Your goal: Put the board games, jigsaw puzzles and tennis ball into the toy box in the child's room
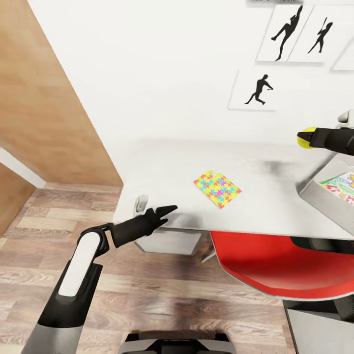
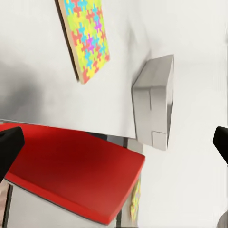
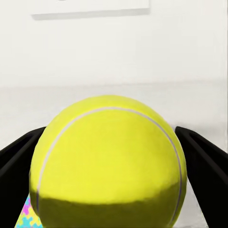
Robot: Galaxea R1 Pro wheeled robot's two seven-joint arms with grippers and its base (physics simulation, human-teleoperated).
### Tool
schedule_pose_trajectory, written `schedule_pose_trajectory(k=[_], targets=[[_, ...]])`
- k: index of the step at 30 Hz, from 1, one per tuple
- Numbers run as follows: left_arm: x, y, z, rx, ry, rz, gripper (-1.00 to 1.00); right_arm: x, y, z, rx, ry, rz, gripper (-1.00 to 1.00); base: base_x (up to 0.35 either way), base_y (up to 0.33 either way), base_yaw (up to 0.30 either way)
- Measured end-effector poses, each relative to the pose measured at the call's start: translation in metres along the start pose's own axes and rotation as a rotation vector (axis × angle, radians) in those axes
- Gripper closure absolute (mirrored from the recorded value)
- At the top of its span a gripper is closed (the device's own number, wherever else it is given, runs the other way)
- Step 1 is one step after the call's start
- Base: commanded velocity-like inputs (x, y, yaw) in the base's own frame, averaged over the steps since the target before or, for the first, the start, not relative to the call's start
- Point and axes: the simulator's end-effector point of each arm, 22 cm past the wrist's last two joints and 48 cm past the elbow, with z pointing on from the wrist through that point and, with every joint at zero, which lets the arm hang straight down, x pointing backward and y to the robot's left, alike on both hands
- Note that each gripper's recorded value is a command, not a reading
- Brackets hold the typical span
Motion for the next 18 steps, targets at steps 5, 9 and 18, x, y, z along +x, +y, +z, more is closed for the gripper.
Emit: schedule_pose_trajectory(k=[5,9,18], targets=[[0.004,-0.014,0.005,0.025,0.01,0.009,-1.0,-0.006,-0.002,-0.005,0.001,-0.012,0.007,1.0,0.0,0.0,-0.209],[0.009,-0.024,0.01,0.038,0.026,0.024,-1.0,-0.011,-0.004,-0.009,0.001,-0.023,0.017,1.0,0.0,0.0,-0.209],[0.013,-0.036,0.013,0.047,0.037,0.047,-1.0,-0.016,-0.006,-0.015,0.001,-0.033,0.025,1.0,0.0,0.0,-0.209]])
